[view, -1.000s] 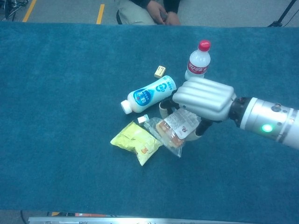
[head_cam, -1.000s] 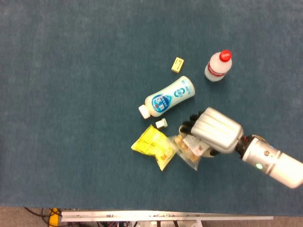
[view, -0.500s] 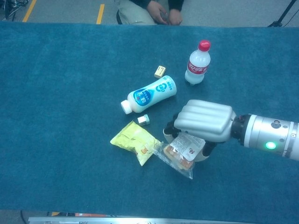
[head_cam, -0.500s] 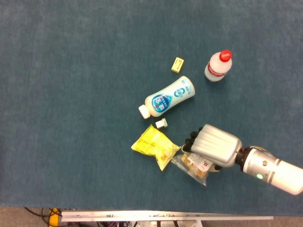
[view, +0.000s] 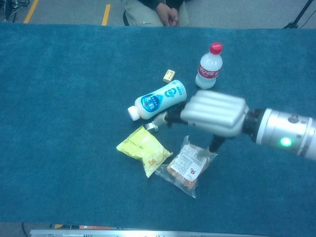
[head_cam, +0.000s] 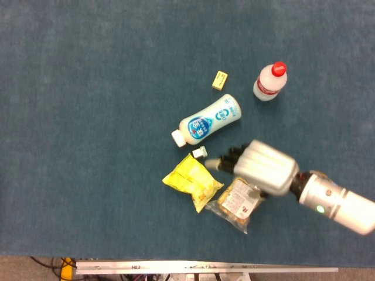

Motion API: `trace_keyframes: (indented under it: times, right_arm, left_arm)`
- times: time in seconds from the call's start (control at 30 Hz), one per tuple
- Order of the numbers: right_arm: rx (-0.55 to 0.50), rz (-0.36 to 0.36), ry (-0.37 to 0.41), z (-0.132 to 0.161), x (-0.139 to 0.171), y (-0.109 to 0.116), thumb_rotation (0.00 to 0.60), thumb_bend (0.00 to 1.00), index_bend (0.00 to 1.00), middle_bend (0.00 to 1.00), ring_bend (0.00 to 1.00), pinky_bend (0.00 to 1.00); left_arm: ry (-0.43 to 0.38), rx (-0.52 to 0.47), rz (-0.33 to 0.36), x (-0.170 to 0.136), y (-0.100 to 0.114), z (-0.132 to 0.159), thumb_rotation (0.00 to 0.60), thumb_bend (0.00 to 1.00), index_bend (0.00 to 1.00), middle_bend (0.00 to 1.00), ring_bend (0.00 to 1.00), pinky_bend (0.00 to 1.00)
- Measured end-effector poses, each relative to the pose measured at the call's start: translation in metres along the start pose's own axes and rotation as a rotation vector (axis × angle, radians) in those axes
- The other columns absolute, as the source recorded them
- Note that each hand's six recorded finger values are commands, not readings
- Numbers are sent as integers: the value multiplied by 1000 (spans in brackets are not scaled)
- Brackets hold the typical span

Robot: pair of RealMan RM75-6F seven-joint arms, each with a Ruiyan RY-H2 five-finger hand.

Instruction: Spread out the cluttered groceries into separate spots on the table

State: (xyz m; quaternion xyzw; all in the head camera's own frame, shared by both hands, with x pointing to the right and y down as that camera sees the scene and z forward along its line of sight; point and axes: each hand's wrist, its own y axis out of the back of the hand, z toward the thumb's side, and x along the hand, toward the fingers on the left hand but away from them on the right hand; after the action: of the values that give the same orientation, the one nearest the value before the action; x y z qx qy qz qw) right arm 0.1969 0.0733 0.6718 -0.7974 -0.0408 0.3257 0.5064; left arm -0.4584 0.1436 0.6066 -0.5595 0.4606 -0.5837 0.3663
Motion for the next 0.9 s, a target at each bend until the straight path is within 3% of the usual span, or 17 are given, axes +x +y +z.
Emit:
trace_keyframes:
  times: [0.17,0.33,0.67,0.9]
  right_arm:
    - [-35,-71,-68,-17,-17,21,600,0,169,317,289,496]
    - [-7,-81,-122,-30,-38,28,600,0,163,313,264,451]
    - [105,-33,-191,-35,-91,30,600,0,141,304,250,436]
    - [164,10,-231,-39,-112,23,600,0,127,301,249,436]
  left_arm:
    - [-1,2,0,-1,1,0,600,441,375,338,269,199]
    - [1,6,1,-3,4,-1,600,441,375,338,268,199]
    - [17,8,2,-11,7,-5,600,441,375,336,268,199]
    - [31,3,-1,-15,8,-9,600,441,374,336,268,199]
